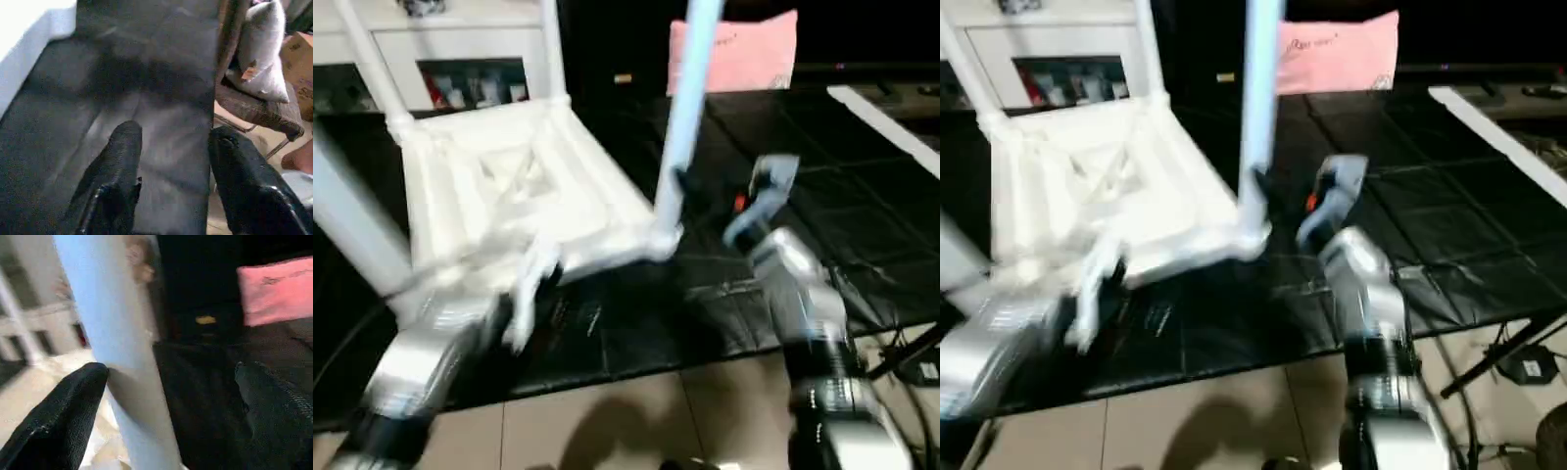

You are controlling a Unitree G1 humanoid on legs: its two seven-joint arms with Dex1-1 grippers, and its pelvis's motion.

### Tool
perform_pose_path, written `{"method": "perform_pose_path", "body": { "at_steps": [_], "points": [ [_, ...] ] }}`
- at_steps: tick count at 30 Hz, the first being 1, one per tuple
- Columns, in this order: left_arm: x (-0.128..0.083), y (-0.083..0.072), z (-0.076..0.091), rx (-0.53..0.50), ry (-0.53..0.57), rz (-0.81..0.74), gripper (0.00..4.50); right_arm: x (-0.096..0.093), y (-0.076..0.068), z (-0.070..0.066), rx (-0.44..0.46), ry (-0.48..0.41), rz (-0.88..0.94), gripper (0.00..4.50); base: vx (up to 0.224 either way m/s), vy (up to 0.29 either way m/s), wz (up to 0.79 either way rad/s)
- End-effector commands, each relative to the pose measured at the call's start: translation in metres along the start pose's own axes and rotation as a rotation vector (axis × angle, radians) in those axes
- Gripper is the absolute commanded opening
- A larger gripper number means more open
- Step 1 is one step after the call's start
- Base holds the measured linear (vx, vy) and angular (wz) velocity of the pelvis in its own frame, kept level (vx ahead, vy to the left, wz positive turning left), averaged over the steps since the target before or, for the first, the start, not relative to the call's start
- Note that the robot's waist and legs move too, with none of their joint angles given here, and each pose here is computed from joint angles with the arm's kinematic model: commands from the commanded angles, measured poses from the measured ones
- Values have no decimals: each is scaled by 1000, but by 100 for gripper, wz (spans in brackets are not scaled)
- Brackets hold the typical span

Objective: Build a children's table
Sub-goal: Rotate table base

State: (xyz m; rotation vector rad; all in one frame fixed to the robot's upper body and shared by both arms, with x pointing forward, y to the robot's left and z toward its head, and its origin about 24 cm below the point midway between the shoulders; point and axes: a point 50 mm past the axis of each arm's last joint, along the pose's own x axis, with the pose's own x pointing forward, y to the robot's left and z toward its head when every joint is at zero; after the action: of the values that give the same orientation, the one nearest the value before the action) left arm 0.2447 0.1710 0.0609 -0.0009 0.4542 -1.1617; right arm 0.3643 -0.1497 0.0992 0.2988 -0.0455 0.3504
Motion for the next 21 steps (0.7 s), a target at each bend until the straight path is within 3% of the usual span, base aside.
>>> {"method": "perform_pose_path", "body": {
  "at_steps": [1,5,10,12,13,17,20,21],
  "points": [
    [-8,-1,5,18,7,23,270,-1,-12,-1,-22,19,-87,450,0,0,0],
    [-33,-13,-11,-46,73,51,304,0,-22,0,-40,18,-144,450,0,0,0],
    [-54,-20,-26,-77,156,73,343,-1,-18,-2,-55,20,-79,450,0,0,0],
    [-84,-23,-37,-103,255,100,361,-8,-10,-12,-67,61,38,450,0,0,0],
    [-84,-23,-37,-103,255,100,361,-8,-10,-12,-67,61,38,450,0,0,0],
    [-115,-16,-30,-115,281,185,406,-16,-7,-24,-127,127,134,450,0,0,0],
    [-147,-10,-19,-120,289,278,429,-27,5,-33,-142,185,292,450,0,0,0],
    [-148,-9,-18,-120,289,282,429,-27,5,-33,-142,188,298,450,0,0,0]
  ]
}}
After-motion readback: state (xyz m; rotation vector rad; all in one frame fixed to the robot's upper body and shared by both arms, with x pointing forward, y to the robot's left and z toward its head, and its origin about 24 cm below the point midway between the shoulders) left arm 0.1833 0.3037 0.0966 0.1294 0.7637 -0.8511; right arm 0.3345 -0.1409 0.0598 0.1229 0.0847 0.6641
